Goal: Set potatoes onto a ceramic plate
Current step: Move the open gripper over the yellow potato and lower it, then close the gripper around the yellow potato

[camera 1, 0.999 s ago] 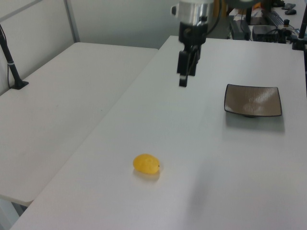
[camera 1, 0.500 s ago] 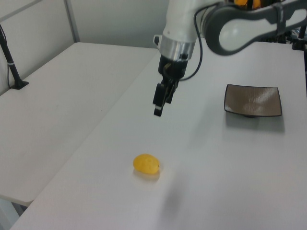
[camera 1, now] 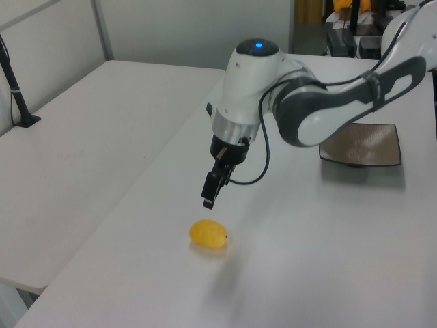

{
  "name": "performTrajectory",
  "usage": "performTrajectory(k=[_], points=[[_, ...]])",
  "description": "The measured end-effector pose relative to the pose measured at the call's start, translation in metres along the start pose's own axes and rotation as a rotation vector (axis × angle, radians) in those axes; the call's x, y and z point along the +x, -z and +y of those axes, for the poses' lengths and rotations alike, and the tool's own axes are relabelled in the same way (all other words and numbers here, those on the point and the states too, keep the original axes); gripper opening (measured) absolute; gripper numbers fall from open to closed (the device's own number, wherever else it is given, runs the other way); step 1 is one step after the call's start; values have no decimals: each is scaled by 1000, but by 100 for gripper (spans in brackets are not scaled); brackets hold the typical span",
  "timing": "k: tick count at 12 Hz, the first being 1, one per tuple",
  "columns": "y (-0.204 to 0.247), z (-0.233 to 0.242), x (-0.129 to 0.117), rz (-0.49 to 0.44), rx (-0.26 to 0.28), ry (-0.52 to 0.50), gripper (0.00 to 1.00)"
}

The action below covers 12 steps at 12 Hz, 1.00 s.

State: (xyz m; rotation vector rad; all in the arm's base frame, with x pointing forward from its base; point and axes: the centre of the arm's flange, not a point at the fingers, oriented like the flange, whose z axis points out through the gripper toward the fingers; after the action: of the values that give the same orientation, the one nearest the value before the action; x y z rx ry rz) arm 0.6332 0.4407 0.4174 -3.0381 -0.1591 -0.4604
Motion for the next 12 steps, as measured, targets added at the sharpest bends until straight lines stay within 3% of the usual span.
performTrajectory(k=[7,12], points=[[-80,-26,-19,123,-72,35,100],[-105,-28,-26,133,-83,61,100]])
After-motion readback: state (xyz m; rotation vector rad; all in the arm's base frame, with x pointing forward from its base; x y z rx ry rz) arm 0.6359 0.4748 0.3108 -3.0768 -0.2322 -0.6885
